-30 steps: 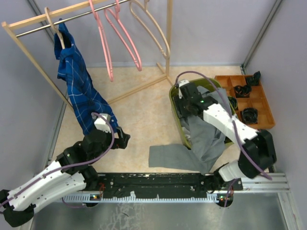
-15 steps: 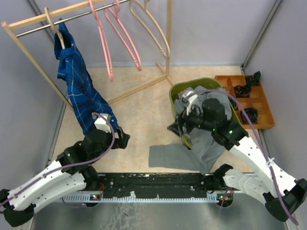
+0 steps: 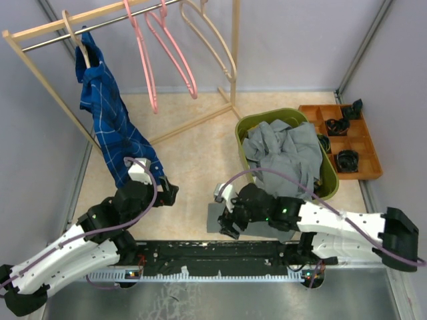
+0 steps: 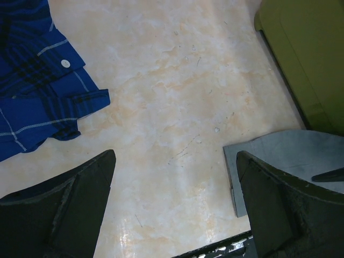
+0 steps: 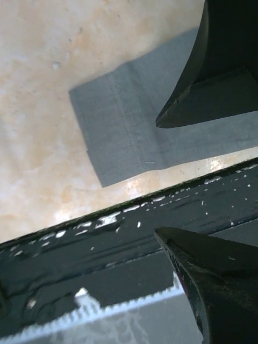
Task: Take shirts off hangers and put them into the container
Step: Place the shirt in the bin.
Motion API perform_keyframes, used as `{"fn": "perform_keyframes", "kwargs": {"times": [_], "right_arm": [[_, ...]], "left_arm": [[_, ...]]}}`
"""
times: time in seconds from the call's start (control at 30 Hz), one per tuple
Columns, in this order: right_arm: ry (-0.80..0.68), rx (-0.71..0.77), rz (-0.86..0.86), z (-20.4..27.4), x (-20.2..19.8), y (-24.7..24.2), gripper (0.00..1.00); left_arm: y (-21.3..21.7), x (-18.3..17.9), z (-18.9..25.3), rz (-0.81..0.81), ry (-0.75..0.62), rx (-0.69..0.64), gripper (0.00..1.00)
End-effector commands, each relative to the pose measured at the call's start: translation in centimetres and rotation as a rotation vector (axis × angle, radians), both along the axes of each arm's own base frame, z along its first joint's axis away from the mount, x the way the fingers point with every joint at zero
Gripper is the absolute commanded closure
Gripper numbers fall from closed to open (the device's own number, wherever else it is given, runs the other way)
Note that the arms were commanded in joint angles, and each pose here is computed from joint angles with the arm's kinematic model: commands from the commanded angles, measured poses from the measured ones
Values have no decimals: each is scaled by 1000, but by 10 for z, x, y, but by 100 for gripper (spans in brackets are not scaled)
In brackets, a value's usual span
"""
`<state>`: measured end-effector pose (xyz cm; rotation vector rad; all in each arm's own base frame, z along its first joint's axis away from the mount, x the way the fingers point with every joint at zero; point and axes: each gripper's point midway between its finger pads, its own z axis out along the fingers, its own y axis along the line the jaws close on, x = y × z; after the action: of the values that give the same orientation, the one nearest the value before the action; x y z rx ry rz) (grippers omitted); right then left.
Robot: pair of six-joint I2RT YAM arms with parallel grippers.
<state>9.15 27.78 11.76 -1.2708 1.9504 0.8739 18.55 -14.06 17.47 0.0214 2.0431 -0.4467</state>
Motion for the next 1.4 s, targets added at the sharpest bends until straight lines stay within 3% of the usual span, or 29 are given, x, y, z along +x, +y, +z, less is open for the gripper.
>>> {"fn": "perform_keyframes", "kwargs": {"times": [0.0,0.23,0.43,0.5,0.57,0.63,0.8,0.87,0.9,0.97,1.1,1.23,1.37], "right_arm": [[-113,-70,-155,-16,18,14,24],[-108,-294,-470,-64,45,1,17],[-39,-353,-508,-89,42,13,19],[-15,-338,-500,-94,39,18,26],[-17,-339,-499,-94,40,20,42],[-27,-335,-493,-89,41,20,51],[-51,-251,-435,-80,38,22,60],[-52,-246,-419,-81,36,20,73],[-53,-249,-416,-81,36,19,86],[-57,-255,-414,-77,36,17,98],[-103,-189,-462,-35,46,17,100],[-185,14,-637,60,69,-3,100],[-280,163,-812,149,82,-60,100]], "left_arm": [[2,1,12,18,-19,-24,1],[2,1,11,22,-16,-22,1],[2,1,10,20,-13,-20,1],[2,1,11,20,-14,-21,1],[2,1,11,21,-15,-23,1],[2,1,12,22,-18,-26,1],[3,1,13,23,-20,-31,1],[3,1,13,25,-19,-31,1],[4,1,13,27,-19,-30,1],[4,1,13,26,-20,-33,1],[4,0,14,26,-21,-36,1],[4,0,13,28,-20,-36,1],[4,0,13,29,-20,-38,1]]}}
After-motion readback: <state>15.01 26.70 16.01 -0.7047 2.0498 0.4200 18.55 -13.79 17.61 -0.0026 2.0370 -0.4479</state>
